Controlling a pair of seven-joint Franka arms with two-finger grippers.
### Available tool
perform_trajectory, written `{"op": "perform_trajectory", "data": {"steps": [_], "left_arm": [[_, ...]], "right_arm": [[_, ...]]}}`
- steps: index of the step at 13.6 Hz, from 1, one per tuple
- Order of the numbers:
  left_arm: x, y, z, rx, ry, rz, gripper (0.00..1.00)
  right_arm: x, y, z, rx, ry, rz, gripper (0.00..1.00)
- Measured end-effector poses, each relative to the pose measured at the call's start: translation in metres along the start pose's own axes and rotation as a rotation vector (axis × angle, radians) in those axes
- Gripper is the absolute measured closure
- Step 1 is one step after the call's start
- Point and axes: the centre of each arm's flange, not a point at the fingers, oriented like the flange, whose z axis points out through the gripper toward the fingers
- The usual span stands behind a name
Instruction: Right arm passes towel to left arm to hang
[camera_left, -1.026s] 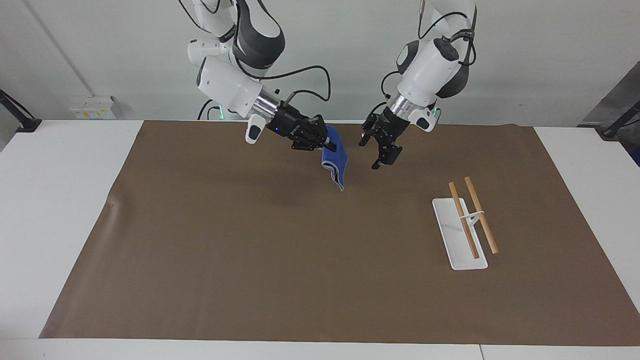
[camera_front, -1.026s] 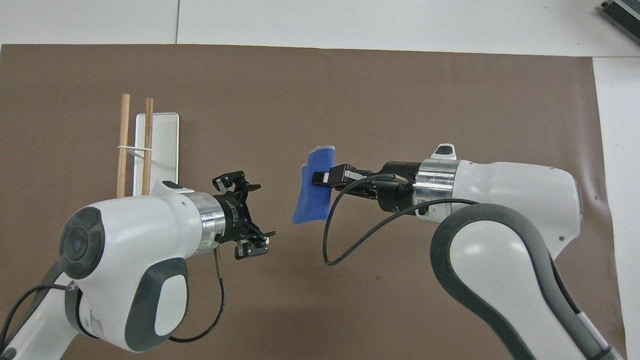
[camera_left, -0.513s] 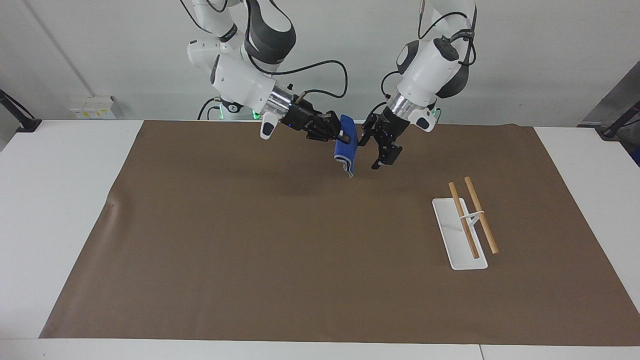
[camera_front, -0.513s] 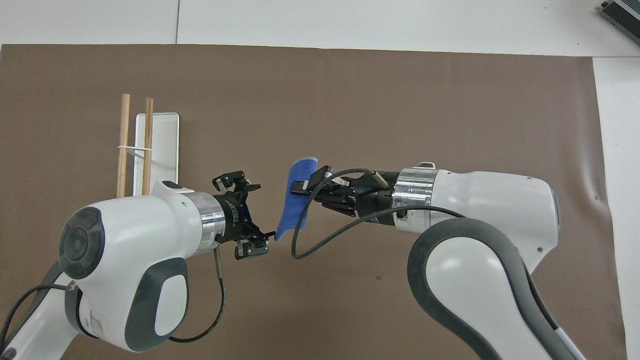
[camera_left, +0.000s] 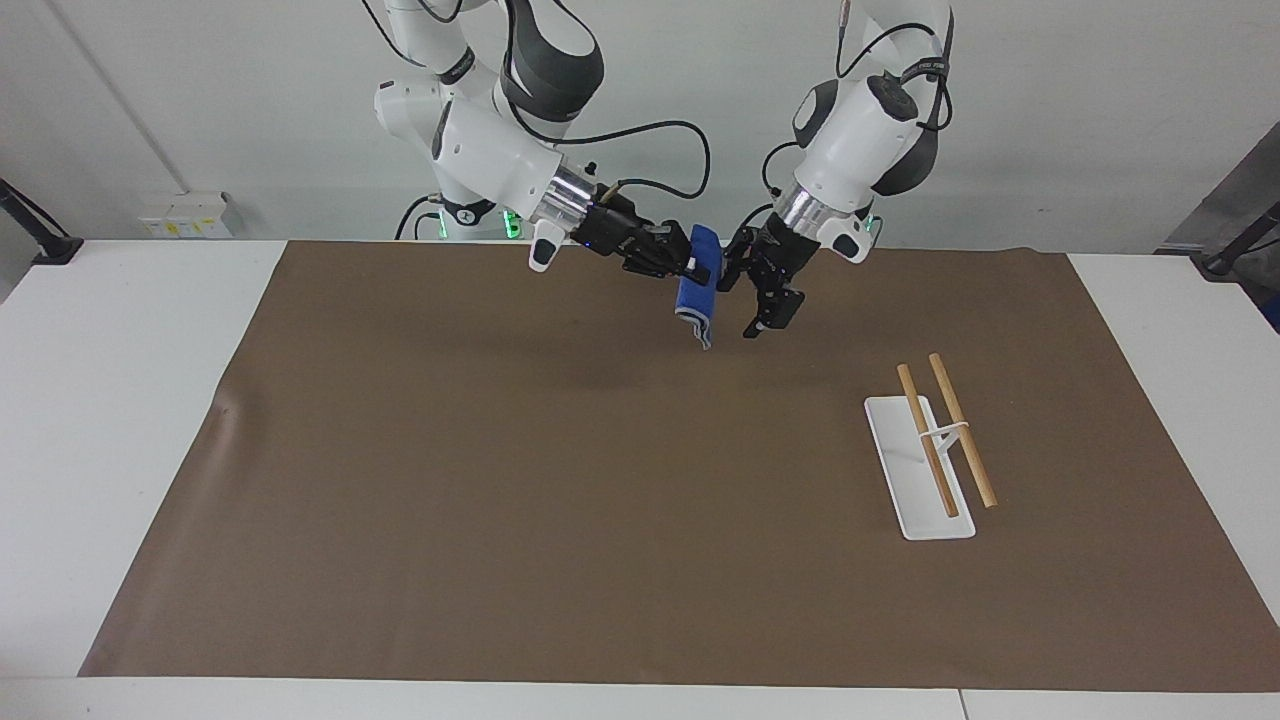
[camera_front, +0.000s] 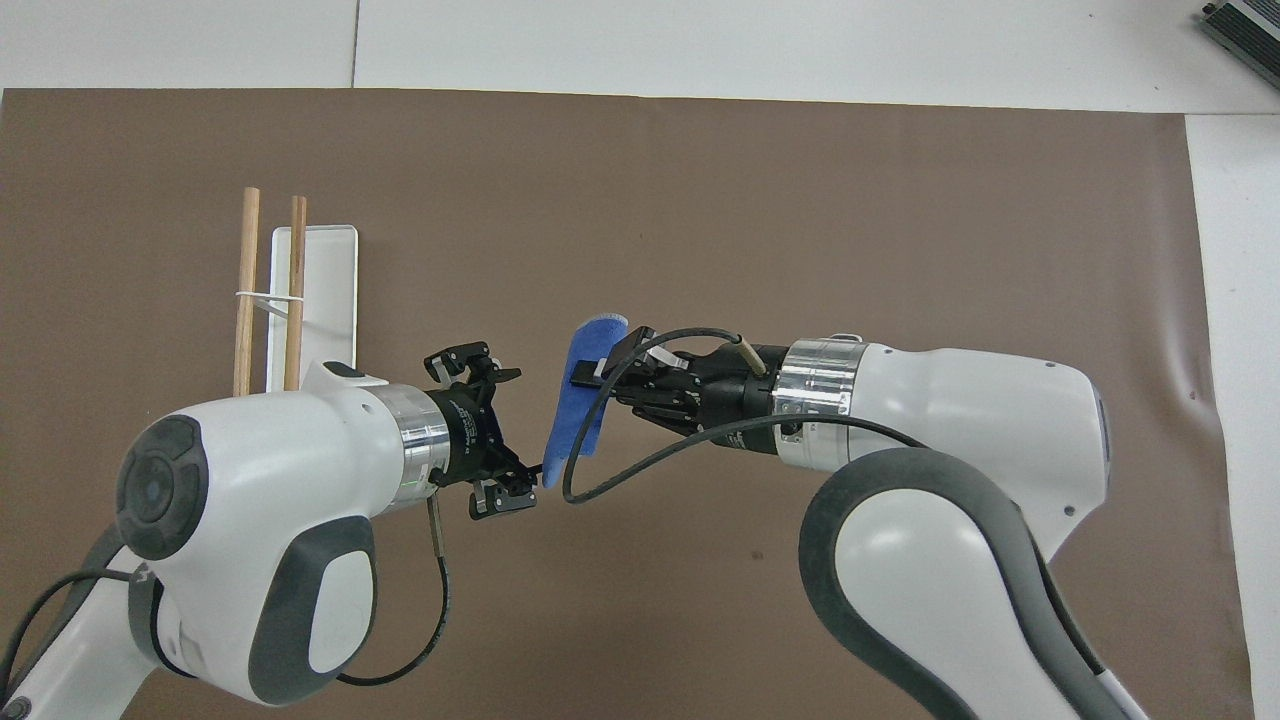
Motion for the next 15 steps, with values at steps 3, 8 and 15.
{"op": "perform_trajectory", "data": {"steps": [3,8,15], "left_arm": [[0.000,0.000,0.000,-0.001,0.000,0.000,0.00],[0.000,0.000,-0.001,-0.001,-0.001,0.001,0.00],[-0.006,-0.003,-0.005,-0.009,-0.008,-0.003,0.00]], "right_arm": [[0.011,-0.003,-0.011,0.015,0.022,0.008,0.96],[0.026,0.003,-0.010,0.021,0.068,0.037,0.96],[0.000,-0.005,0.014,0.013,0.030,0.133,0.96]]}}
